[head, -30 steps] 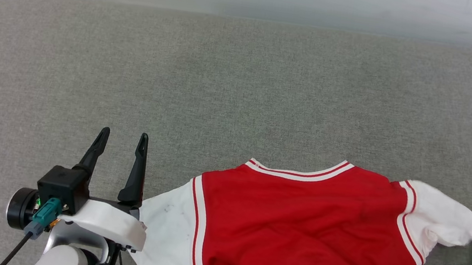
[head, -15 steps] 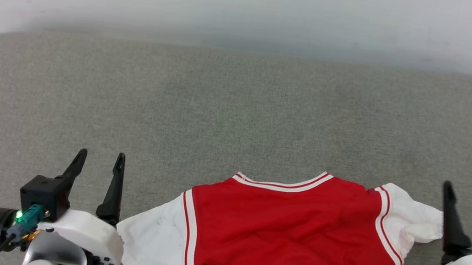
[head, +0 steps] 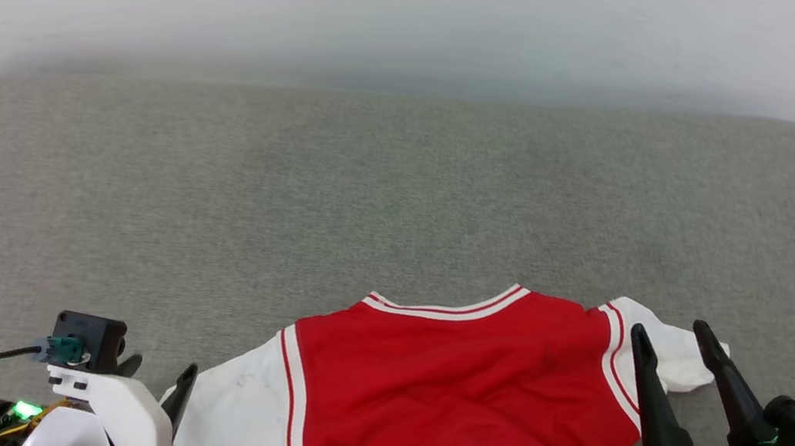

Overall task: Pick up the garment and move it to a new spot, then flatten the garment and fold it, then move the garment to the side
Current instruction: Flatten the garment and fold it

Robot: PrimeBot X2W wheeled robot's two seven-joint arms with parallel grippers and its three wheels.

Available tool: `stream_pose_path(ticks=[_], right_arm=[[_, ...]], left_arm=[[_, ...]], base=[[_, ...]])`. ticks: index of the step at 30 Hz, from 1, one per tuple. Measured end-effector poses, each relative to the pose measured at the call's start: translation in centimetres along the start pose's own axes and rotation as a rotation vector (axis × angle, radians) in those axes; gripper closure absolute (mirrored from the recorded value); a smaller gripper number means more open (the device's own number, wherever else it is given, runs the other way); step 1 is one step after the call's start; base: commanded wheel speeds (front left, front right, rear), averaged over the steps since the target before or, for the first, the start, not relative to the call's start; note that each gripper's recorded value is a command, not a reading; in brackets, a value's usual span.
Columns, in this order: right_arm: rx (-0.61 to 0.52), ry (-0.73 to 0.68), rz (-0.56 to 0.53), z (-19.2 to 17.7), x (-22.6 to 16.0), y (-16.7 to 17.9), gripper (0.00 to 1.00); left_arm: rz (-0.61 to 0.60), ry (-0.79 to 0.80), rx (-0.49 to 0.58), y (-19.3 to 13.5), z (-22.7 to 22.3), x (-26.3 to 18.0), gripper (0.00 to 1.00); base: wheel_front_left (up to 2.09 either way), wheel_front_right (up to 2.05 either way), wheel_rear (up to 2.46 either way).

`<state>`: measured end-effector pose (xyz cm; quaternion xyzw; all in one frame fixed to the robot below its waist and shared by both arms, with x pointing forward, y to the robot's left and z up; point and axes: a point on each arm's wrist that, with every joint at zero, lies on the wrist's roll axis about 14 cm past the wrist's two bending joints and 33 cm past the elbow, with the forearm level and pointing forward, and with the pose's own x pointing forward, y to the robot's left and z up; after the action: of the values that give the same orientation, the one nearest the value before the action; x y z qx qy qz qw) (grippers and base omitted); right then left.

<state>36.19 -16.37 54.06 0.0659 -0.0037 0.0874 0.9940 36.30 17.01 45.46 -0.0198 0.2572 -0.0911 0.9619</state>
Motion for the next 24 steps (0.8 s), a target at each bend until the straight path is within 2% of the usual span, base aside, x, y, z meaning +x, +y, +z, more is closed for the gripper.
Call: stream_pose_path(ticks=[5,11,17,18,19,20,24], right_arm=[[0.015,0.030,-0.013,-1.1,-0.1,-0.3,0.00],[0.044,0.063,-0.044,-2.5,0.1,-1.4,0.00],[0.067,0.069,-0.068,-3.2,0.2,-2.1,0.00],[0.071,0.070,-0.069,-3.3,0.2,-2.2,0.00],[0.072,0.069,-0.069,-3.3,0.3,-2.2,0.00],[0.073,0.069,-0.071,-3.3,0.4,-2.3,0.00],[0.083,0.066,-0.076,-3.3,0.5,-2.5,0.00]], left_arm=[[-0.046,0.213,-0.030,-0.6,-3.8,0.9,0.00],[-0.069,0.461,-0.018,-0.6,-8.3,1.4,0.00],[-0.093,0.583,-0.005,-1.1,-9.9,1.7,0.02],[-0.098,0.588,-0.009,-1.2,-10.0,1.8,0.51],[-0.106,0.589,-0.006,-1.3,-10.1,1.9,0.73],[-0.108,0.586,-0.007,-1.3,-10.1,1.9,1.00],[-0.120,0.516,-0.022,-2.0,-9.8,2.3,1.00]], base=[[0.00,0.00,0.00],[0.00,0.00,0.00],[0.00,0.00,0.00],[0.00,0.00,0.00],[0.00,0.00,0.00],[0.00,0.00,0.00],[0.00,0.00,0.00]])
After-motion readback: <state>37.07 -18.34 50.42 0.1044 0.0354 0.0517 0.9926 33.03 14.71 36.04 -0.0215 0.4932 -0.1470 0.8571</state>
